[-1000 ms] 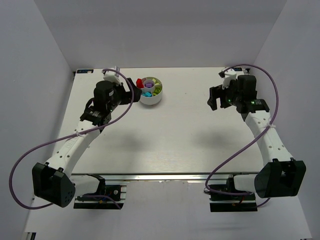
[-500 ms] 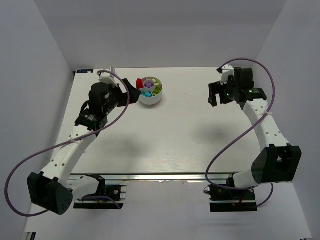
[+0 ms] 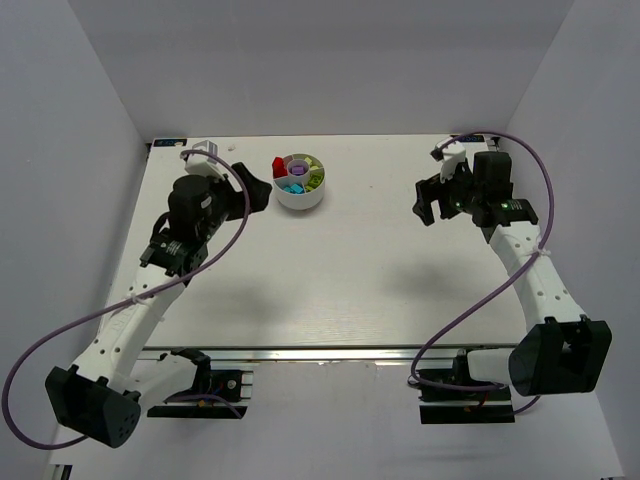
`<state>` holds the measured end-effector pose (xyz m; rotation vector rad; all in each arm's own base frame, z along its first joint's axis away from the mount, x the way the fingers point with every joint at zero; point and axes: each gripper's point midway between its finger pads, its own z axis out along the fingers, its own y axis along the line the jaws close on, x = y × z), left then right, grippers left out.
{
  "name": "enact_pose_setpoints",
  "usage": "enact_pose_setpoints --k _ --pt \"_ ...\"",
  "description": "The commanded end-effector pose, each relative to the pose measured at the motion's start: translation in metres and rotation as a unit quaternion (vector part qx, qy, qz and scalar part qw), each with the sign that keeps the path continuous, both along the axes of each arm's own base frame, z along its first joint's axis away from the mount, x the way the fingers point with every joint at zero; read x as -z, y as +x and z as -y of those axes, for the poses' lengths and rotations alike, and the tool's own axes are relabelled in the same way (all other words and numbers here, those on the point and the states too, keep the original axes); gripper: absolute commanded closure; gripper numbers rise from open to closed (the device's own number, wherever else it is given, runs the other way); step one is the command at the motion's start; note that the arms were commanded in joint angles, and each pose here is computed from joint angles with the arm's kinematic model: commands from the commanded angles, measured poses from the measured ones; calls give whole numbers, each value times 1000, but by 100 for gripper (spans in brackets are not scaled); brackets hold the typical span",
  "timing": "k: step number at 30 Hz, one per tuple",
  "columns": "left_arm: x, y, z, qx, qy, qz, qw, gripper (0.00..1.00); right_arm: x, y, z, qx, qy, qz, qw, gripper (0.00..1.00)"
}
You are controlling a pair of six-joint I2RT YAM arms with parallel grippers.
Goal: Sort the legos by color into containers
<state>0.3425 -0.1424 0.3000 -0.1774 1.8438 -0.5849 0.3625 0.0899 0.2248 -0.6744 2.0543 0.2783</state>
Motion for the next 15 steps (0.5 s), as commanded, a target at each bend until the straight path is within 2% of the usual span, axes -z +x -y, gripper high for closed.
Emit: enact_pose_setpoints --k 1,15 --pt "-12 -7 -9 -11 9 13 1000 2 -17 3 -9 -12 30 37 999 11" --pt "-16 -10 -8 -8 -7 29 1000 2 -19 -5 -4 -4 24 50 998 11"
